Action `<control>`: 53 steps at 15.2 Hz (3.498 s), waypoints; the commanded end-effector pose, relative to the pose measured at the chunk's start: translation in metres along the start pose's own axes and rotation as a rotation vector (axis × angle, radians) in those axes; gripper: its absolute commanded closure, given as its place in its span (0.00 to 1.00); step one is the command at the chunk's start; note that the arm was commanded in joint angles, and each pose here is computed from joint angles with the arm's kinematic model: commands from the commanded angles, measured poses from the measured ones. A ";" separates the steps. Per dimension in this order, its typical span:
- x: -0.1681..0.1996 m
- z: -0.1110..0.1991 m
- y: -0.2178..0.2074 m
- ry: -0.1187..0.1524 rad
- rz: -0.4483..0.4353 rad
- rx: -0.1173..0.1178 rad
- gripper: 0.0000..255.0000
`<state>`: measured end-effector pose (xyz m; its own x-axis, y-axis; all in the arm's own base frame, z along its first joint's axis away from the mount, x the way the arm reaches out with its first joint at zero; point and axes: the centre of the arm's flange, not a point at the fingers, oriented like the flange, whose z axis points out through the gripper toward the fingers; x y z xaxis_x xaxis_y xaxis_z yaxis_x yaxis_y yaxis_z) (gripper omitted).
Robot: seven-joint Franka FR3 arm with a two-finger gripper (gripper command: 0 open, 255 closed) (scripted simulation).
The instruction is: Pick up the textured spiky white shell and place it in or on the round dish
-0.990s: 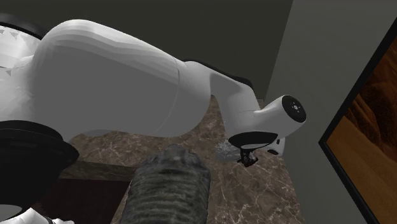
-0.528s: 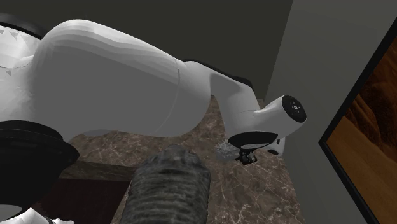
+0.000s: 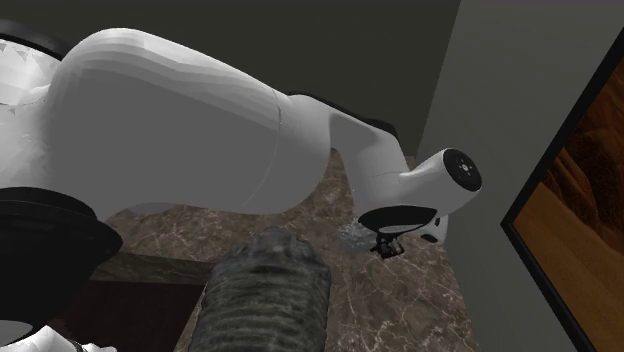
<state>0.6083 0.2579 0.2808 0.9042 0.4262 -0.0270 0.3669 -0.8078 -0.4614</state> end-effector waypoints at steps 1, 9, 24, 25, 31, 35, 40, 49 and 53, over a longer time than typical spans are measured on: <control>0.000 -0.007 -0.004 0.000 0.000 0.000 1.00; -0.001 -0.045 -0.023 0.000 0.000 0.000 1.00; -0.003 -0.115 -0.060 0.000 0.000 0.000 1.00; -0.003 -0.120 -0.062 0.000 0.000 0.000 1.00; -0.022 -0.108 -0.112 0.000 0.000 0.000 1.00; -0.041 -0.089 -0.157 0.000 0.000 0.000 1.00; -0.064 -0.065 -0.214 0.000 0.000 0.000 1.00; -0.106 -0.021 -0.317 0.000 0.000 0.000 1.00; -0.124 -0.002 -0.362 0.000 0.000 0.000 1.00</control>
<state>0.3739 0.4893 0.4525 0.9033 0.4281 -0.0275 0.3685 -0.8072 -0.4611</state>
